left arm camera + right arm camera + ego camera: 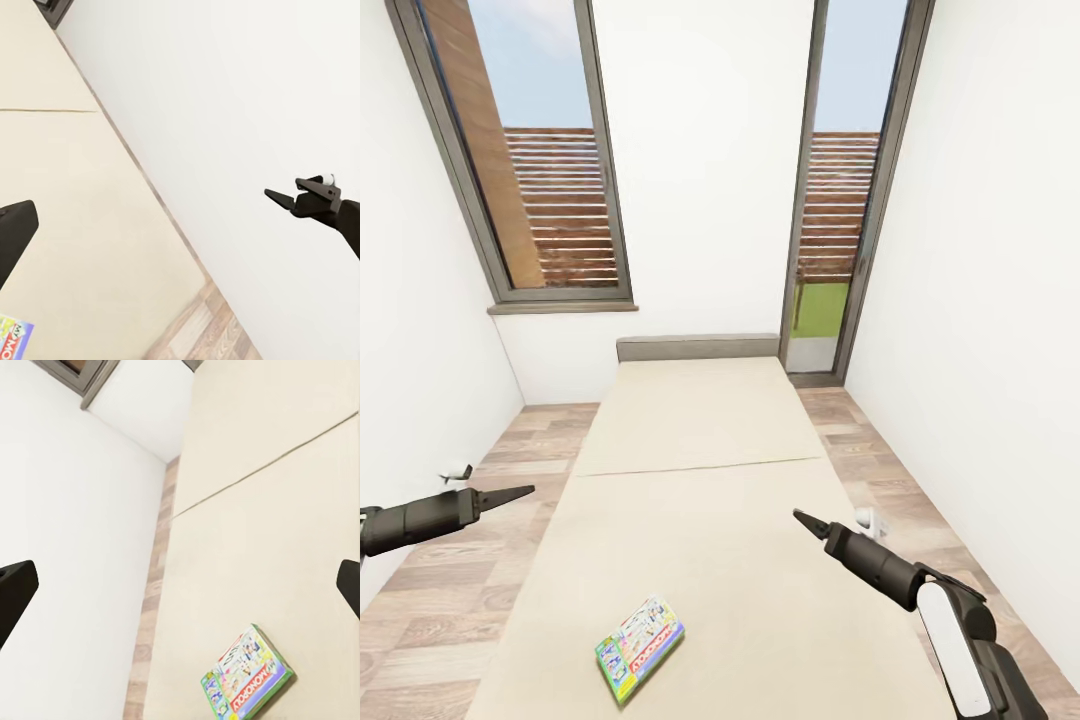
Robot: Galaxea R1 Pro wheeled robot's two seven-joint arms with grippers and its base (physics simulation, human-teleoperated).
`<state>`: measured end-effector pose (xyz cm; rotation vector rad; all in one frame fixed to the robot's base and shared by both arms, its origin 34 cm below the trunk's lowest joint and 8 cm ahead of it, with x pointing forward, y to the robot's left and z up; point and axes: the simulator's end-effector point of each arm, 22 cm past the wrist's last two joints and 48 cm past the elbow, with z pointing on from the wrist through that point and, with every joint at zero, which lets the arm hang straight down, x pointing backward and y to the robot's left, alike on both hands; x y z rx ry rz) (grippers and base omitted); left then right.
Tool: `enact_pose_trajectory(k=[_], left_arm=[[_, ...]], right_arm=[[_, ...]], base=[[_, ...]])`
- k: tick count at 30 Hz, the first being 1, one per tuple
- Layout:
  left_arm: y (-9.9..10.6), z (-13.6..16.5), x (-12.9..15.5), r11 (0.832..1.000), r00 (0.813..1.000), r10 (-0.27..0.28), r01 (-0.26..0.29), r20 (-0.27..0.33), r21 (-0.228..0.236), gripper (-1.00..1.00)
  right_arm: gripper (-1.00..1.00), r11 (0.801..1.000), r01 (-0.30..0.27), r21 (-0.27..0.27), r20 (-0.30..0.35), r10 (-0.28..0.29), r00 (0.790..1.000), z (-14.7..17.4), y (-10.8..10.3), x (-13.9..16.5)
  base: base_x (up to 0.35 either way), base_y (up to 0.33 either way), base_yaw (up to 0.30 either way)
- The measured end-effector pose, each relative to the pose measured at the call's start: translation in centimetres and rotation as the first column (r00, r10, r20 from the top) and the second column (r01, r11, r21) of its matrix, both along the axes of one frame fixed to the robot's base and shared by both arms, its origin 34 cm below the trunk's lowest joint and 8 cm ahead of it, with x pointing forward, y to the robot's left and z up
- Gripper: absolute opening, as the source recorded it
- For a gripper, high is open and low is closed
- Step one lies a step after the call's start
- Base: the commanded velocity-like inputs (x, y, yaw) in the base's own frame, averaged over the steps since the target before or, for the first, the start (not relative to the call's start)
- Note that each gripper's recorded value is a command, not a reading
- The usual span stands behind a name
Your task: Put all the toys in the child's room - the three board games (two on the bed and one on the table), the two jigsaw puzzles on the table, and the tennis ball on the table - inside the toy box on the table in the child's room.
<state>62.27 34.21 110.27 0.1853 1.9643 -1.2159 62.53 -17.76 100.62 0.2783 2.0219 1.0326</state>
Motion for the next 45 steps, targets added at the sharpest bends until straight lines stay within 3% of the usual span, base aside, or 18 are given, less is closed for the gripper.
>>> enact_pose_trajectory(k=[5,8,10,14,16,17,18,20,22,25,28,31,33,34,36,38,41,45], left_arm=[[-0.2,-0.2,0.0,1.000,1.000,-0.005,0.005,-0.006,0.005,1.00],[-1.3,-2.0,0.5,0.999,0.999,-0.006,0.009,-0.050,0.052,1.00],[-3.7,-4.1,1.4,0.995,0.995,-0.004,0.014,-0.099,0.103,1.00],[-6.7,-7.6,3.3,0.980,0.977,0.072,-0.031,-0.201,0.197,1.00],[-6.6,-8.1,6.1,0.947,0.963,0.173,-0.105,-0.208,0.303,1.00],[-6.4,-8.0,6.9,0.935,0.958,0.202,-0.127,-0.204,0.330,1.00],[-6.2,-8.0,8.4,0.912,0.947,0.253,-0.165,-0.197,0.376,1.00],[-6.2,-8.4,10.4,0.873,0.926,0.323,-0.212,-0.196,0.440,1.00],[-6.5,-8.6,11.5,0.846,0.911,0.364,-0.236,-0.194,0.479,1.00],[-7.8,-8.9,14.8,0.766,0.871,0.460,-0.291,-0.172,0.573,1.00],[-8.8,-8.7,17.1,0.710,0.848,0.509,-0.319,-0.145,0.628,1.00],[-9.7,-7.9,19.5,0.639,0.823,0.556,-0.339,-0.111,0.690,1.00],[-9.7,-7.1,20.5,0.608,0.814,0.575,-0.356,-0.085,0.710,1.00],[-9.7,-6.2,21.4,0.577,0.802,0.595,-0.379,-0.054,0.724,1.00],[-10.1,-5.0,22.4,0.531,0.784,0.620,-0.417,-0.003,0.738,1.00],[-10.8,-4.2,22.9,0.496,0.769,0.638,-0.447,0.036,0.745,1.00],[-11.3,-3.7,23.3,0.473,0.758,0.650,-0.467,0.062,0.748,1.00],[-11.5,-3.4,23.7,0.459,0.745,0.660,-0.497,0.091,0.736,1.00]], right_arm=[[1.00,0.999,0.002,-0.042,0.031,0.000,1.000,2.2,0.1,0.3],[1.00,0.996,-0.011,-0.093,-0.017,0.009,1.000,2.0,0.4,-0.2],[1.00,0.991,-0.026,-0.131,-0.062,0.018,0.998,1.3,0.9,-0.7],[1.00,0.986,-0.040,-0.165,-0.099,0.024,0.995,0.6,1.3,-1.2],[1.00,0.982,-0.032,-0.187,-0.116,0.010,0.993,0.1,1.0,-1.2],[1.00,0.980,-0.027,-0.195,-0.121,0.004,0.993,-0.1,0.8,-1.2],[1.00,0.977,-0.015,-0.213,-0.131,-0.013,0.991,-0.4,0.3,-1.2],[1.00,0.969,0.005,-0.245,-0.148,-0.043,0.988,-1.0,-0.4,-1.2],[1.00,0.964,0.018,-0.266,-0.157,-0.062,0.986,-1.4,-0.9,-1.1],[1.00,0.950,0.041,-0.308,-0.176,-0.100,0.979,-2.1,-1.9,-1.2],[1.00,0.946,0.049,-0.321,-0.180,-0.111,0.977,-2.3,-2.4,-1.2],[1.00,0.939,0.061,-0.339,-0.181,-0.129,0.975,-2.4,-3.4,-1.1],[1.00,0.937,0.067,-0.342,-0.182,-0.136,0.974,-2.4,-3.7,-1.1],[1.00,0.935,0.073,-0.347,-0.184,-0.144,0.972,-2.5,-4.1,-1.1],[1.00,0.930,0.083,-0.359,-0.190,-0.160,0.969,-2.7,-4.6,-1.2],[1.00,0.920,0.096,-0.381,-0.200,-0.183,0.962,-3.1,-5.2,-1.3],[1.00,0.899,0.118,-0.421,-0.216,-0.226,0.950,-3.8,-6.3,-1.4],[1.00,0.861,0.137,-0.489,-0.234,-0.281,0.931,-4.5,-7.2,-1.6]], base=[[0.000,0.000,0.000],[0.000,0.000,0.000],[0.000,0.000,0.000],[0.000,0.000,0.000],[0.000,0.000,0.000],[0.000,0.000,0.000],[0.000,0.000,0.000],[0.000,0.000,0.000],[0.000,0.000,0.000],[0.000,0.000,0.000],[0.000,0.000,0.000],[0.000,0.000,0.000],[0.000,0.000,0.000],[0.000,0.000,0.000],[0.000,0.000,0.000],[0.000,0.000,0.000],[0.000,0.000,0.000],[0.000,0.000,0.000]])
